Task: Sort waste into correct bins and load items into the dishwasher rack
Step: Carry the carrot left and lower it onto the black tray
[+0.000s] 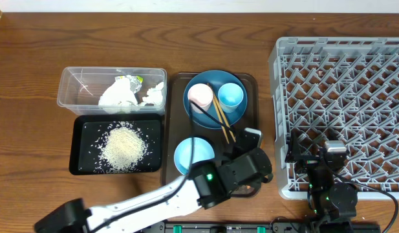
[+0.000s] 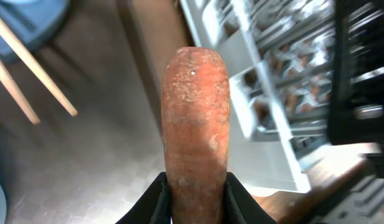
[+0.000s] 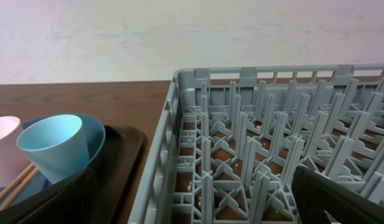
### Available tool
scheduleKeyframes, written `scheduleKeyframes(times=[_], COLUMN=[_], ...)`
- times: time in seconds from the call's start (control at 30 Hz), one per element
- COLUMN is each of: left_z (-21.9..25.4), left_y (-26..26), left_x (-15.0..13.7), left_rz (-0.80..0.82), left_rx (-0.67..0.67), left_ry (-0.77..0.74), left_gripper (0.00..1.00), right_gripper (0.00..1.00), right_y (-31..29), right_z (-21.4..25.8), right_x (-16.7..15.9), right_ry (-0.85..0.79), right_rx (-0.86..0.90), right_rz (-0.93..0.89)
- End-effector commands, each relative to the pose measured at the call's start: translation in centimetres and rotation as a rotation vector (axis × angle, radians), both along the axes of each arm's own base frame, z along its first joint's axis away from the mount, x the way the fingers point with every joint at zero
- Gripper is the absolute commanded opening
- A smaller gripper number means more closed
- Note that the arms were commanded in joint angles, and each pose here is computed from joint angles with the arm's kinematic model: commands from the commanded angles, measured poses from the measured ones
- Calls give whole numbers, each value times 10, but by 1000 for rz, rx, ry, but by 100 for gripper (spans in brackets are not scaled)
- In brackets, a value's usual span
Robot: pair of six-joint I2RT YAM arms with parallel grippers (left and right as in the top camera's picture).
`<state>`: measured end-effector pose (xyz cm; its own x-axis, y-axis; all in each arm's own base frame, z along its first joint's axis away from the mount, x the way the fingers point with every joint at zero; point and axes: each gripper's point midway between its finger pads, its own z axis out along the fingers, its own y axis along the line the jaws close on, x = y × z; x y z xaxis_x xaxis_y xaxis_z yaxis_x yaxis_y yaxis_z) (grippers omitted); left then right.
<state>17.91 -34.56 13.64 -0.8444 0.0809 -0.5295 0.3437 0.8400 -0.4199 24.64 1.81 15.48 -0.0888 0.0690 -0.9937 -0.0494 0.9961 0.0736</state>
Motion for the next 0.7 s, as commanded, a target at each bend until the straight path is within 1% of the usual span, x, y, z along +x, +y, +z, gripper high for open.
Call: scheduleKeyframes(times=[0.0,0.1,0.17,0.23,0.27,0.43,0.57,0.67], left_z=[30,45,53,56,57,53,41,28], left_y=[9,24,46,66,79,141,193,233], left_x=[15,27,43,54,61,86,96,95], left_rz=[47,97,166,222,258,429,577,730], left_rx=[-55,-80,-76,-62,-52,11,83,122], left_ry=[-54,-74,-85,-84,-81,-48,12,98], left_gripper=[21,21,20,18,15,15,15,14], right_gripper=[99,99,99,99,99,99,99,99], right_y=[1,1,1,1,1,1,1,1], right_z=[-1,-1,-1,-1,-1,-1,-1,-1], right_x=[0,0,0,0,0,0,0,0], right_ry=[4,4,4,4,4,4,4,4], right_rx=[-7,-7,-7,-7,-7,-7,-7,-7], right_rz=[2,2,2,2,2,2,2,2])
